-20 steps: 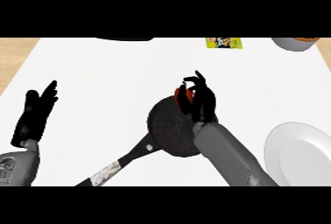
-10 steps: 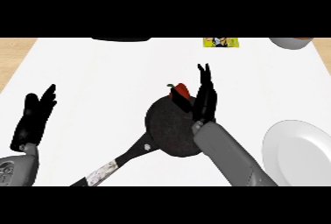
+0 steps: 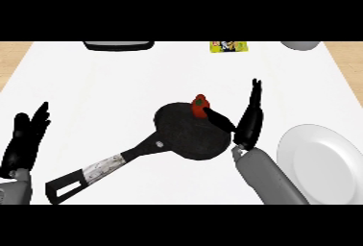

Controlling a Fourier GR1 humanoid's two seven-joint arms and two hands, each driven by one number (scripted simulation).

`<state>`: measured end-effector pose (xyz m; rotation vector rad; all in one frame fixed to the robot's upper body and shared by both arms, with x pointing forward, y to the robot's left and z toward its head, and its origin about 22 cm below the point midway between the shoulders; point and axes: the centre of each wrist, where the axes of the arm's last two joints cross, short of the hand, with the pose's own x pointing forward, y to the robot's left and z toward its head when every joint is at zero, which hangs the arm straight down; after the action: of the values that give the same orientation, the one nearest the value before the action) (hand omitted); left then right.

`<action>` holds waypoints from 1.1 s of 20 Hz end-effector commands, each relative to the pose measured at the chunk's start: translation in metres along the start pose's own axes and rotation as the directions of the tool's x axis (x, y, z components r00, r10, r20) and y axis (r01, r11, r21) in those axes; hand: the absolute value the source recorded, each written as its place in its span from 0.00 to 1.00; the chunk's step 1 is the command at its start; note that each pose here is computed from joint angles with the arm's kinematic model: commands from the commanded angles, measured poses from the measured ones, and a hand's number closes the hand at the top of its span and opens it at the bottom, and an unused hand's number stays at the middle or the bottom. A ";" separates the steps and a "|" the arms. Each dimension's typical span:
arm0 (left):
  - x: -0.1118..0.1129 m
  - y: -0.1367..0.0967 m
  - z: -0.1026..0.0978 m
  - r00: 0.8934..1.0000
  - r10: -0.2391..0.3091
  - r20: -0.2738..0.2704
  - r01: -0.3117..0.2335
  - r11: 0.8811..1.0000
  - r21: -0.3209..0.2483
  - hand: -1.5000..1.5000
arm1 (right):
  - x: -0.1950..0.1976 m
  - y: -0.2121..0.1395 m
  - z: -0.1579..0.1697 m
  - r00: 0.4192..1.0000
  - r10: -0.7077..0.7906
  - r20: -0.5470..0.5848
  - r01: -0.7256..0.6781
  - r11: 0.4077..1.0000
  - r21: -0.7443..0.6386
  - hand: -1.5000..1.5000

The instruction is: Pick the bell pepper from the plate and place it in the pan

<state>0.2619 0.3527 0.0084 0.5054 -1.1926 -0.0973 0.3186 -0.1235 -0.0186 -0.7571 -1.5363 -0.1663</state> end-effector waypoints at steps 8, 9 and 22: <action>-0.007 0.013 0.008 1.000 0.015 -0.010 -0.015 0.999 0.030 0.50 | -0.012 -0.167 0.045 0.999 -0.039 0.011 0.039 0.999 -0.024 0.00; -0.018 0.016 0.009 1.000 0.027 -0.011 -0.026 1.000 0.010 0.50 | -0.024 -0.178 0.056 1.000 -0.024 0.015 0.025 0.999 -0.037 0.00; -0.016 0.019 0.006 1.000 0.019 -0.015 -0.019 1.000 0.016 0.50 | -0.022 -0.310 0.097 0.999 -0.008 0.033 0.008 1.000 0.008 0.00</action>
<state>0.2551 0.3637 0.0103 0.5118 -1.1863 -0.0649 0.0899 -0.2987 0.0428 -0.7541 -1.5467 -0.1593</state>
